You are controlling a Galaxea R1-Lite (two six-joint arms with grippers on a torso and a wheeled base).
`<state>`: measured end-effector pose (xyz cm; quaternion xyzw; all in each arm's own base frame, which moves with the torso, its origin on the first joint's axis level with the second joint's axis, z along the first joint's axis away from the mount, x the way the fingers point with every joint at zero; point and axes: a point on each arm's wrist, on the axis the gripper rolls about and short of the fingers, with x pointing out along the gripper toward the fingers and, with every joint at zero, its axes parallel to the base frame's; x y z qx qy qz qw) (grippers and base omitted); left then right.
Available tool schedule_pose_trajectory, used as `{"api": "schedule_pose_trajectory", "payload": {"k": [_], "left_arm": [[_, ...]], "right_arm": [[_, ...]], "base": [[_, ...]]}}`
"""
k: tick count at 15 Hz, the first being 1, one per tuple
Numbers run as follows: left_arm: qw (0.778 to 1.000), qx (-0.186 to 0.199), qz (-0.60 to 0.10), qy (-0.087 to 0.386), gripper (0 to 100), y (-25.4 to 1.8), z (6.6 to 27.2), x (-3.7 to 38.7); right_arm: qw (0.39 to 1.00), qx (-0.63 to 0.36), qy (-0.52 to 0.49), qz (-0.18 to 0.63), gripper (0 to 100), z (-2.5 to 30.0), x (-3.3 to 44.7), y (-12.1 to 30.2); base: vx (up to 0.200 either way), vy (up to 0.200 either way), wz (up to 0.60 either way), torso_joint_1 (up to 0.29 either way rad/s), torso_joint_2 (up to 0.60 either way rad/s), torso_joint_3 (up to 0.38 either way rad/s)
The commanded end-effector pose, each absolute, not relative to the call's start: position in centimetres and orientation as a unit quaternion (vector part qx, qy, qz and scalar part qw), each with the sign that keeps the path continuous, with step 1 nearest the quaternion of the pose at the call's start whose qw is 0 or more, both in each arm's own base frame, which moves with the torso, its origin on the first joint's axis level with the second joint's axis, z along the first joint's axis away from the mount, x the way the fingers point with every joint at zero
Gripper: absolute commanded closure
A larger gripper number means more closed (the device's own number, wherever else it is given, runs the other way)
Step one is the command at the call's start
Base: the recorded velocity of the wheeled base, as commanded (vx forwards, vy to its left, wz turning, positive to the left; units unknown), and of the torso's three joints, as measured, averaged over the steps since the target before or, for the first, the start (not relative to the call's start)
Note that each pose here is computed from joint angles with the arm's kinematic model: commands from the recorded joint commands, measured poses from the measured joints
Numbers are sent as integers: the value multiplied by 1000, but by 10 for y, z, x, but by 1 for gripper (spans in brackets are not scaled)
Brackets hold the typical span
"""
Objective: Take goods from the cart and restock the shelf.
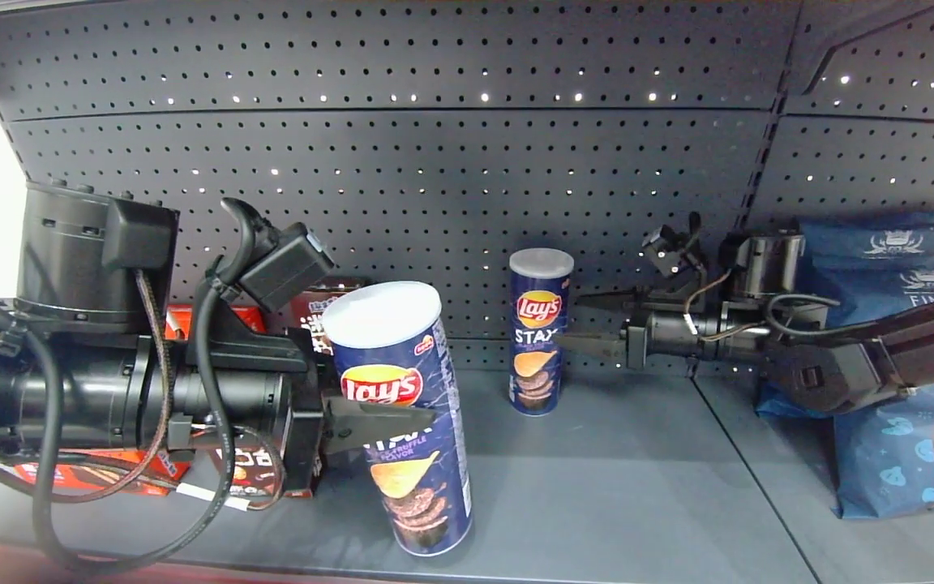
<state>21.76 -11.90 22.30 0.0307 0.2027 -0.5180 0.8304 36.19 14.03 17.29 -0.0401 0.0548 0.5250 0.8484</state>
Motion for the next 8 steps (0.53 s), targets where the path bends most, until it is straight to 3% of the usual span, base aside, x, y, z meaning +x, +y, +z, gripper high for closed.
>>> {"api": "schedule_pose_trajectory", "payload": {"k": [1, 8], "left_arm": [[831, 30, -517, 203, 100, -119, 222, 219], [830, 30, -517, 209, 100, -120, 219, 222]], "right_arm": [[845, -37, 67, 530, 0, 161, 367, 143], [834, -34, 75, 545, 0, 141, 374, 154]], "base": [[0, 0, 0, 0, 0, 0], [0, 0, 0, 0, 0, 0]]}}
